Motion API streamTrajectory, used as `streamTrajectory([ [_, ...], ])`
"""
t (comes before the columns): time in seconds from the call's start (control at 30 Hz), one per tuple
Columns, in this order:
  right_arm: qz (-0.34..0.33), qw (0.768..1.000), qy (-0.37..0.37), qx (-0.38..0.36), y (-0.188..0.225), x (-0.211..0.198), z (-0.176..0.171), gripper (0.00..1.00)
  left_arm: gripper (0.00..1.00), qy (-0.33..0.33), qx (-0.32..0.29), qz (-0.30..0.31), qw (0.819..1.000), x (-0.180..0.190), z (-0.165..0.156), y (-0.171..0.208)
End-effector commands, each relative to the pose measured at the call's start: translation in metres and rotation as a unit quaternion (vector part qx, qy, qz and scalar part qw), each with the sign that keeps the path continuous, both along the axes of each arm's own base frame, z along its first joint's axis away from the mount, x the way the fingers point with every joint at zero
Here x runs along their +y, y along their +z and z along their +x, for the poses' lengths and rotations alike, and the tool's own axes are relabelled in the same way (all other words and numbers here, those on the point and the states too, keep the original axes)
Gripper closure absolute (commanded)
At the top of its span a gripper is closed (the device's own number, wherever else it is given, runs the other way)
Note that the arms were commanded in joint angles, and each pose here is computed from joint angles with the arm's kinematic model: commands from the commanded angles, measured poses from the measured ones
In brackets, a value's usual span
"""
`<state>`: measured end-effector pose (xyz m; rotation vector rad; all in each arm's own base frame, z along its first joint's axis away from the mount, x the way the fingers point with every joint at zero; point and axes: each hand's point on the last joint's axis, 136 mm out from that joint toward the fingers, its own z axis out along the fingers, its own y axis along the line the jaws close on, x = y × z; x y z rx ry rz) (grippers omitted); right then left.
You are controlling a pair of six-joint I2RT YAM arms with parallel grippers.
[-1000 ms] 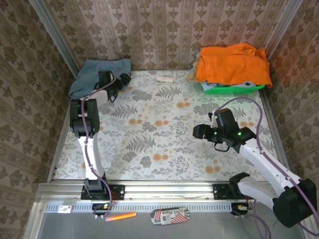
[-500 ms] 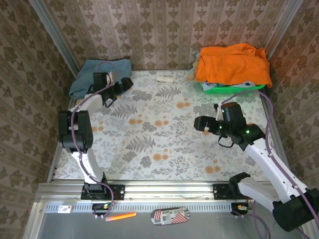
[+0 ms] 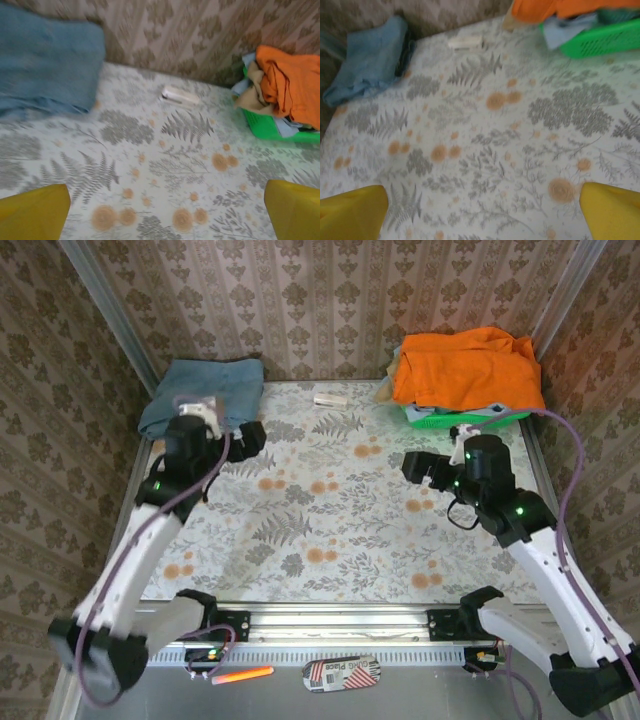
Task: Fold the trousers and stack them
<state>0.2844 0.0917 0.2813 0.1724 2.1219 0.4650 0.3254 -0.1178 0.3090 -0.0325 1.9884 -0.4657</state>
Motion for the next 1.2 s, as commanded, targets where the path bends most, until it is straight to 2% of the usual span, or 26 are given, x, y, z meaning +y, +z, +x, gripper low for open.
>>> streamTrajectory([
  [0.0,0.026,0.993,-0.077,-0.084,0.01,-0.02,0.017,0.0,0.0,0.138,-0.037,0.115,0.983,0.065,-0.012,-0.027],
  [0.1,0.021,0.979,-0.074,-0.187,0.003,-0.021,0.027,0.0,0.0,0.135,-0.126,0.166,0.969,0.073,-0.018,-0.049],
  [0.17,-0.006,0.966,-0.086,-0.242,-0.001,-0.028,0.031,0.0,0.0,0.14,-0.169,0.19,0.957,0.078,-0.023,-0.07],
  [0.23,-0.055,0.967,-0.114,-0.222,-0.019,-0.042,0.037,0.0,0.0,0.179,-0.184,0.219,0.941,0.095,-0.028,-0.093],
  [0.33,-0.131,0.968,-0.081,-0.2,-0.04,-0.039,0.049,0.0,0.0,0.199,-0.164,0.261,0.93,0.11,-0.028,-0.121],
  [0.43,-0.162,0.969,-0.043,-0.183,-0.058,-0.031,0.058,0.0,0.0,0.202,-0.144,0.257,0.934,0.12,-0.023,-0.143],
  [0.57,-0.18,0.968,-0.039,-0.169,-0.075,-0.035,0.067,0.0,0.0,0.214,-0.119,0.251,0.937,0.14,-0.012,-0.165],
  [0.73,-0.189,0.968,-0.046,-0.158,-0.089,-0.046,0.071,0.0,0.0,0.228,-0.147,0.192,0.943,0.148,0.012,-0.17],
  [1.0,-0.2,0.967,-0.068,-0.142,-0.109,-0.074,0.073,0.0,0.0,0.151,-0.131,0.223,0.954,0.127,0.051,-0.2],
  [1.17,-0.203,0.965,-0.078,-0.146,-0.115,-0.086,0.077,0.0,0.0,0.127,-0.088,0.23,0.961,0.121,0.065,-0.207],
])
